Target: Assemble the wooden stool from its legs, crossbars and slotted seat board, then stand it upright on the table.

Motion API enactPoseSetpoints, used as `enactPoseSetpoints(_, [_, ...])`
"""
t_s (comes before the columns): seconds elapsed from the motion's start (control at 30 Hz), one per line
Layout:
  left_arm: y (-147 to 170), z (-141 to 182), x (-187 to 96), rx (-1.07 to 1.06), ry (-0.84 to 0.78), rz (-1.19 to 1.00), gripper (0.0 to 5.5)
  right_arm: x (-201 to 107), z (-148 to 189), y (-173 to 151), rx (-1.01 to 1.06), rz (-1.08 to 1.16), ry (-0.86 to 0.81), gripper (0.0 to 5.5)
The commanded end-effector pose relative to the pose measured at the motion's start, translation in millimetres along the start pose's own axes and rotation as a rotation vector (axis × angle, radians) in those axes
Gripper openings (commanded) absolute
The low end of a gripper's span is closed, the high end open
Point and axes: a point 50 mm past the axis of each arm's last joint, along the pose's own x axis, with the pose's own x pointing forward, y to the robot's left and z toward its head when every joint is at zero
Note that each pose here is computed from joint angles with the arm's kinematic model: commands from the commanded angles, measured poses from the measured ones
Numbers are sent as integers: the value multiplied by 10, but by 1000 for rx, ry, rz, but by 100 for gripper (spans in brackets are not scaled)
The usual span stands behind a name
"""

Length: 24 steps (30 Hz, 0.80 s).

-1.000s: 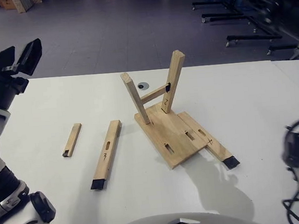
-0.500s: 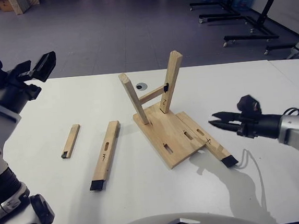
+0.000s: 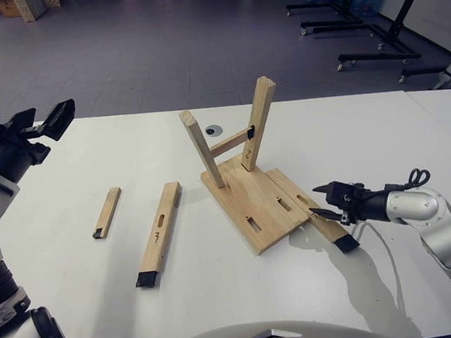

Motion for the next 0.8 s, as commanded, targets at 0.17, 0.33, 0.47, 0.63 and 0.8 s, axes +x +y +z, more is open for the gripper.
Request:
enactPoseSetpoints(0.17, [-37,-55,35,34,16,-26,540,183,173,163,-41,68,-67,241])
enactPoseSetpoints(0.33, [-52,-69,45,46,22,-36,540,254,293,235,-30,83,-104,241])
enactPoseSetpoints(0.47, [-29,-76,49,53,25,-19,540,274,397,227,-9,61,-135,241])
enactPoseSetpoints(0.63, [-15,-14,32,50,12,19,540,121,482,-13,51,-20,-184,241])
enactPoseSetpoints(0.8, [-246,-29,24,-12,111,52,540,-288,348,-424,201,-254,-211,241])
